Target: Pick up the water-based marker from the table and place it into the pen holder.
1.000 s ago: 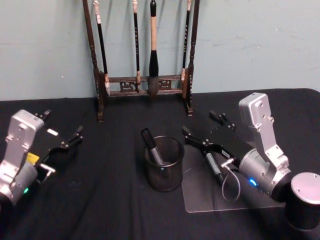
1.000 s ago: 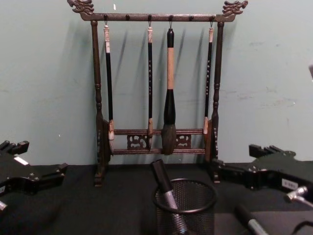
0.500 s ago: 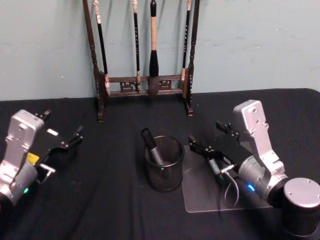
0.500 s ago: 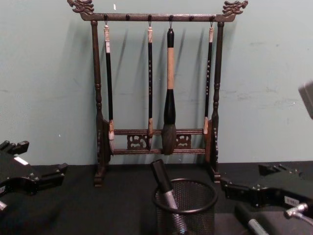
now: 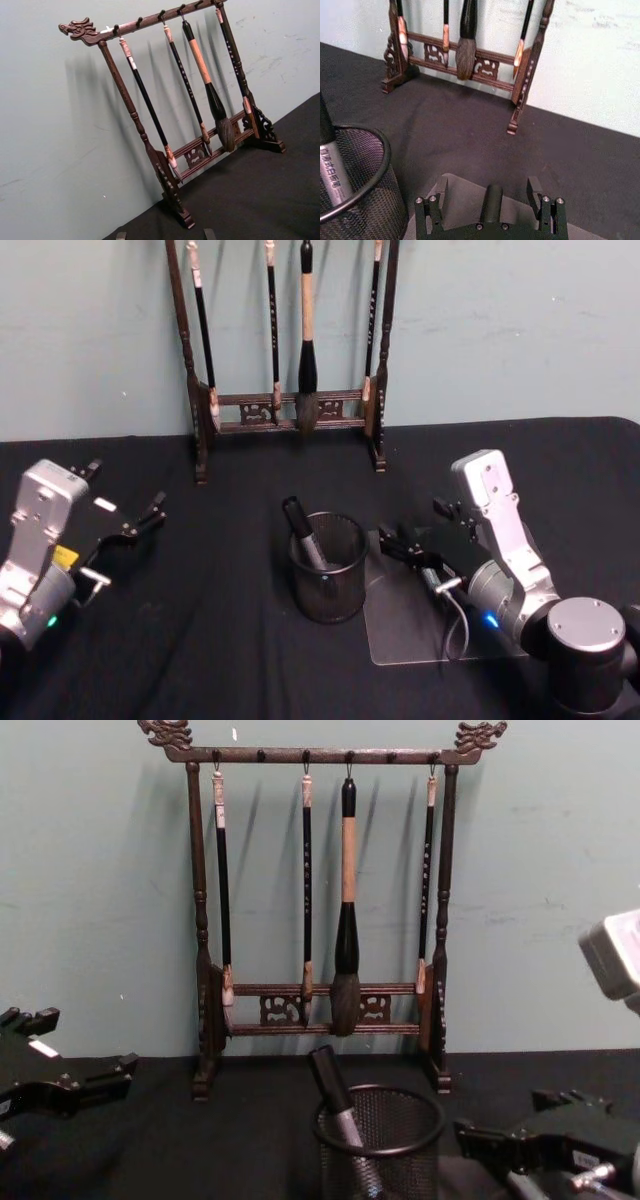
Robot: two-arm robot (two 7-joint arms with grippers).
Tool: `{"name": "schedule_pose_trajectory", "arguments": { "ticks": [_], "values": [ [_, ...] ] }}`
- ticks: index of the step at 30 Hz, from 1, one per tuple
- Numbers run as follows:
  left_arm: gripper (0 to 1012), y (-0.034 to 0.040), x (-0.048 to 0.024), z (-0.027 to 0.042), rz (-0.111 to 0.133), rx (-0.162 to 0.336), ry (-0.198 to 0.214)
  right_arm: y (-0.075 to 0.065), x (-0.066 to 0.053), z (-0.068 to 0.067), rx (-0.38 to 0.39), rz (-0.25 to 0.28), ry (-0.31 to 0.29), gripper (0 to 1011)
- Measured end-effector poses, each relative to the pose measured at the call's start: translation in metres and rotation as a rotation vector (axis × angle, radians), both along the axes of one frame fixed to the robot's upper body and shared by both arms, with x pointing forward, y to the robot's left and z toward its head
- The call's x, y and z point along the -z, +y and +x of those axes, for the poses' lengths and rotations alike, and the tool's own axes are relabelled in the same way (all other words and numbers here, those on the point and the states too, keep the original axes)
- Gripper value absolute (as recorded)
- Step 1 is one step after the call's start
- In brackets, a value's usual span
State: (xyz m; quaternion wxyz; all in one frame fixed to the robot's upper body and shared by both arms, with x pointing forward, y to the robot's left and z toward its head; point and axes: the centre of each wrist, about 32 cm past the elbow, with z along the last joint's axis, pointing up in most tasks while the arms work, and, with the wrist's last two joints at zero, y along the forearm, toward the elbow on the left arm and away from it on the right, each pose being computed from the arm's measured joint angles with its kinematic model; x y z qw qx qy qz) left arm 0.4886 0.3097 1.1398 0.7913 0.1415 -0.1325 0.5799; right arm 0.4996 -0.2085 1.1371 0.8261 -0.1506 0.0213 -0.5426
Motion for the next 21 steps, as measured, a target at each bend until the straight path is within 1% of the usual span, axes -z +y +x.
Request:
{"name": "schedule_pose_trajectory", "arguments": {
  "ticks": [12, 21],
  "values": [
    [1001, 0.0, 0.0, 0.0, 0.0, 0.0, 0.0, 0.0079, -0.0014, 0.0039, 0.037, -0.009, 0.046, 1002],
    [1001, 0.0, 0.0, 0.0, 0.0, 0.0, 0.0, 0.0094, -0.0014, 0.0058, 0.047, -0.003, 0.074, 1002]
  ]
}}
